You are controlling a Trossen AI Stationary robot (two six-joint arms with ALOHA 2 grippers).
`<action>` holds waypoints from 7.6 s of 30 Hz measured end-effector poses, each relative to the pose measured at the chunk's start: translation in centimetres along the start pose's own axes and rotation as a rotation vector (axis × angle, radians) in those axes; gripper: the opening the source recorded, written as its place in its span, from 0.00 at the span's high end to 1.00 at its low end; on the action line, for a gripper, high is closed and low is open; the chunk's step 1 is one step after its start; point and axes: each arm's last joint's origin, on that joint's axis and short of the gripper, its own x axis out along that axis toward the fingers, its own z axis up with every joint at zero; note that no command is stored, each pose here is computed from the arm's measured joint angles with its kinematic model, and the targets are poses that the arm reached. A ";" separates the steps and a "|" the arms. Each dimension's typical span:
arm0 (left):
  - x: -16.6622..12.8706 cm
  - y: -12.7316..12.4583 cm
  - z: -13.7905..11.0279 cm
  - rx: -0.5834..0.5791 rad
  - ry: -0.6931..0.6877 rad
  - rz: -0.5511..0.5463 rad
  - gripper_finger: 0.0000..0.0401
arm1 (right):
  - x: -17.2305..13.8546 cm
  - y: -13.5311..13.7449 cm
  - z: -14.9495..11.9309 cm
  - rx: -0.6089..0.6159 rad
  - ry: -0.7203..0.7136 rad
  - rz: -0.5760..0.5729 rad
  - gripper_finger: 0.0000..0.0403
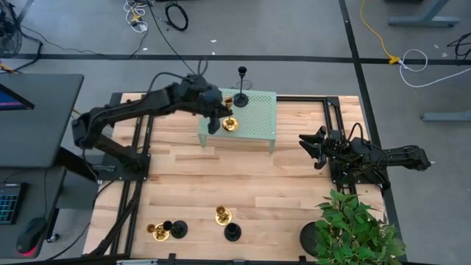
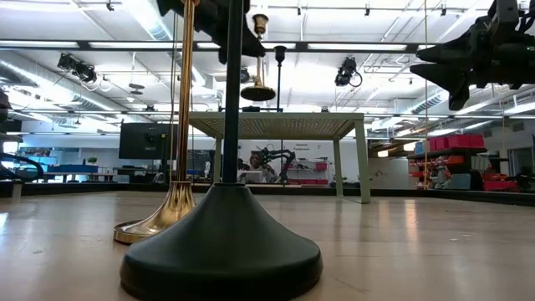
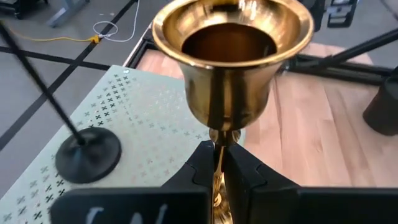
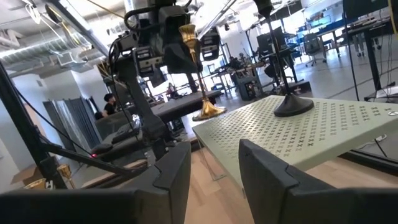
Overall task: Pick & Place candle stick holders
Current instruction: Put the top left gold candle holder on the shelf, then put the left black candle holder on the shelf aligned with the other black candle holder
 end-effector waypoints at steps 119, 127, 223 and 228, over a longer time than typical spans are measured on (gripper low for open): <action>-8.8 -14.4 -10.8 0.279 0.361 -0.574 0.89 | 0.0 0.0 -0.1 0.004 0.020 0.024 0.66; -11.3 -15.0 -15.2 0.242 0.291 -0.685 0.89 | 0.0 0.0 -0.1 0.000 0.020 0.024 0.66; -9.5 -22.7 -22.9 0.303 -0.030 -0.869 0.96 | 0.0 -0.2 -0.1 -0.003 -0.002 -0.061 0.66; -9.2 -22.5 -22.8 0.306 -0.056 -0.786 0.97 | 0.0 -0.2 -0.1 -0.023 -0.001 -0.059 0.66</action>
